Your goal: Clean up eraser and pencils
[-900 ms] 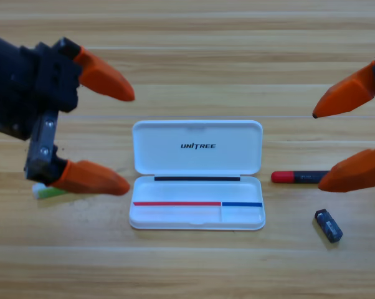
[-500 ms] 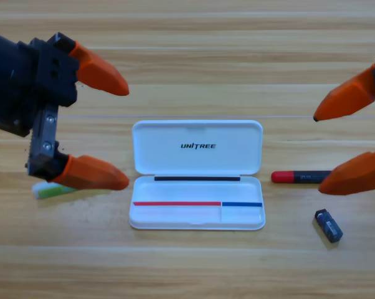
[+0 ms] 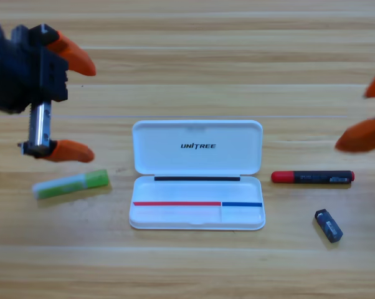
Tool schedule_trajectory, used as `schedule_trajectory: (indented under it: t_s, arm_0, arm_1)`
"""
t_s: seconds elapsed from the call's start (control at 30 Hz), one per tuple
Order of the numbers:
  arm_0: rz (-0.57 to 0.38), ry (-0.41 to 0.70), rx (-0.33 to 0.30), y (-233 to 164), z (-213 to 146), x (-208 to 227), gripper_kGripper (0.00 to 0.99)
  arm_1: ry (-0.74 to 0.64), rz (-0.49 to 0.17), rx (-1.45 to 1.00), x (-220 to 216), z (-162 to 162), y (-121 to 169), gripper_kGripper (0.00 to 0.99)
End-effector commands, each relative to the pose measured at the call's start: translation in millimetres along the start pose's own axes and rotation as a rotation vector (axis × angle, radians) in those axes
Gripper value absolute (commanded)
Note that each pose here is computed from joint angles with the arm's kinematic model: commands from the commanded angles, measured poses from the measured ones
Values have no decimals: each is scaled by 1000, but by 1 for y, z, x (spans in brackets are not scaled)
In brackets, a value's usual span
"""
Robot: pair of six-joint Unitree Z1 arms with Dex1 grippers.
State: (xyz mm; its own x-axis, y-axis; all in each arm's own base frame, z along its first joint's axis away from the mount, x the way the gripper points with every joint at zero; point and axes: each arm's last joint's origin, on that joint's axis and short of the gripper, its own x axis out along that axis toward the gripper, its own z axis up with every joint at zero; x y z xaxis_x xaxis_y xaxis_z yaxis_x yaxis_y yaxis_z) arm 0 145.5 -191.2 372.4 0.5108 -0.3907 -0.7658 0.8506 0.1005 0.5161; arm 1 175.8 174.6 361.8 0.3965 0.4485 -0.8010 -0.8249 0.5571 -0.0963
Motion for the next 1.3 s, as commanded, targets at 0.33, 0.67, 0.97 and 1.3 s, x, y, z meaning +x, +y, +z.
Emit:
schedule_trajectory:
  t_s: [0.33, 0.67, 0.97, 1.3]
  arm_0:
    - [-175, 467, -46, 77, -100, 129, 957]
    - [-312, 450, -99, 78, -100, 145, 943]
    - [-429, 420, -163, 93, -89, 171, 922]
    - [-468, 423, -231, 94, -101, 185, 937]
  arm_1:
    - [373, -82, 229, 109, -14, -9, 985]
    - [568, -111, 400, 176, -32, -9, 939]
    - [643, -87, 452, 203, -40, -6, 877]
    - [684, -64, 467, 215, -47, -4, 541]
